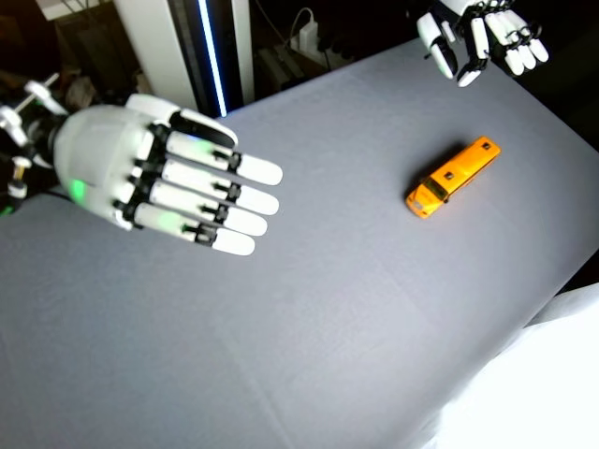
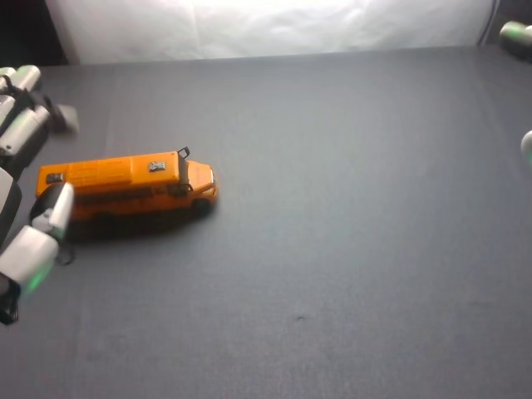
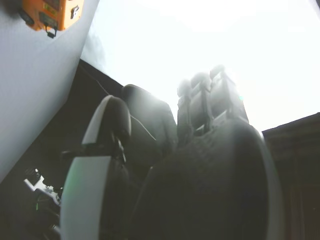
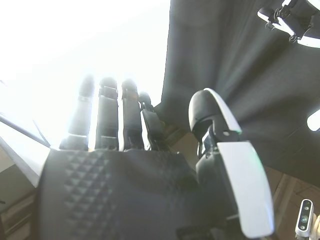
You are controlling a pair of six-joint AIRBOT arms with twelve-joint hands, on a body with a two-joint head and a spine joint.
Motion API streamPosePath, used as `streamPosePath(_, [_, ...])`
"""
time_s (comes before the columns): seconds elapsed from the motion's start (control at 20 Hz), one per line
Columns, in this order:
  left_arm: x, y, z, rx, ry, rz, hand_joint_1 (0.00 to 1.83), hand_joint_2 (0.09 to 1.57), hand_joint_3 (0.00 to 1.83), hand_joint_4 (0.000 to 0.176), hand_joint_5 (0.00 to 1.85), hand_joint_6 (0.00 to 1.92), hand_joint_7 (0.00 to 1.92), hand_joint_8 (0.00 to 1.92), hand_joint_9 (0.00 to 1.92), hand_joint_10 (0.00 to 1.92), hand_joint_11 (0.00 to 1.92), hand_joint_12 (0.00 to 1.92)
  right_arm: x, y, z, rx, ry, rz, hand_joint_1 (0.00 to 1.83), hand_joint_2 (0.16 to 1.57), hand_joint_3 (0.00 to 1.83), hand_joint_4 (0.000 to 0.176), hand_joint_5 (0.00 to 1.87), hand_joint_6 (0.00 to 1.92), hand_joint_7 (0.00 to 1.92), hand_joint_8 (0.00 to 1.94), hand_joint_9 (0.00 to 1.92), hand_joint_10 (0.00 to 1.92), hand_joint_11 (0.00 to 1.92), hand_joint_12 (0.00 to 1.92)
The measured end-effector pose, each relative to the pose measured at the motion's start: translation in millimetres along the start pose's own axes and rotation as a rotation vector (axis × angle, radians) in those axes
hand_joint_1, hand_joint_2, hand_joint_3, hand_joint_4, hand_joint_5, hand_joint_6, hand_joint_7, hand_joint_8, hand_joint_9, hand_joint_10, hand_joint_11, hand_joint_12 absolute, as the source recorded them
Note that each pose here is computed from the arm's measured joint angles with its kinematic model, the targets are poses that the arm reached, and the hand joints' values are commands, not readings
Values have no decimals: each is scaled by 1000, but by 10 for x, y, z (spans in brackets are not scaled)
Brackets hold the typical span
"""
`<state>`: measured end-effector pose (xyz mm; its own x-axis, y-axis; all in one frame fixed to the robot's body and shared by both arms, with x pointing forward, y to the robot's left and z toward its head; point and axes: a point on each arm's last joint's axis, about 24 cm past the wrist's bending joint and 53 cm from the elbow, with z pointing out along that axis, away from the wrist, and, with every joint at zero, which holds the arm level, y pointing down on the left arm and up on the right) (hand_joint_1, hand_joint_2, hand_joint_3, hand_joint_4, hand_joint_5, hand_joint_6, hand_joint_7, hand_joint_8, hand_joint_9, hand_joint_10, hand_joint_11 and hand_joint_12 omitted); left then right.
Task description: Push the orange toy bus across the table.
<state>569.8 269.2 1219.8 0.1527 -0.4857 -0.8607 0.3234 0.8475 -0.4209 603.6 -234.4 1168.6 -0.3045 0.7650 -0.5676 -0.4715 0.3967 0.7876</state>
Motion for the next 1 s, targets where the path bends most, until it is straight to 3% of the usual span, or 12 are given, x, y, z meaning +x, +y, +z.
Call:
streamPosePath(0.15, [19, 36, -11, -8, 4, -2, 0, 1556, 31, 0, 21, 7, 0, 0, 0, 0, 1, 1, 13, -1, 0, 0, 3, 2, 483, 1369, 0, 0, 267, 0, 272, 0, 239, 3, 200, 85])
streamPosePath(0.4, [76, 205, -5, -69, 26, 3, 0, 1571, 41, 0, 2, 0, 0, 0, 2, 0, 19, 9, 38, -16, -2, 1, 1, 10, 515, 1352, 0, 0, 215, 0, 220, 1, 240, 6, 242, 73])
streamPosePath(0.55, [84, 477, -54, -162, 40, 39, 0, 1571, 47, 0, 0, 0, 3, 1, 5, 1, 18, 8, 61, -30, -13, 6, 8, 11, 511, 1359, 1, 0, 197, 0, 212, 0, 239, 2, 242, 64])
streamPosePath(0.65, [66, 745, -73, -252, 45, 79, 0, 1564, 50, 0, 11, 3, 18, 3, 25, 5, 51, 24, 64, -37, -14, 7, 5, 14, 504, 1364, 4, 3, 199, 2, 203, 1, 234, 4, 246, 63])
streamPosePath(0.75, [76, 818, -76, -273, 48, 88, 0, 1564, 22, 0, 33, 2, 28, 1, 41, 3, 56, 25, 87, -45, -15, 8, 7, 20, 525, 1366, 3, 2, 194, 0, 202, 0, 225, 1, 225, 53])
streamPosePath(1.0, [196, 1192, -124, -393, 95, 89, 0, 1571, 46, 0, 5, 1, 20, 2, 37, 0, 41, 18, 92, -51, -15, 10, 6, 26, 515, 1350, 0, 0, 204, 5, 215, 4, 219, 3, 235, 51])
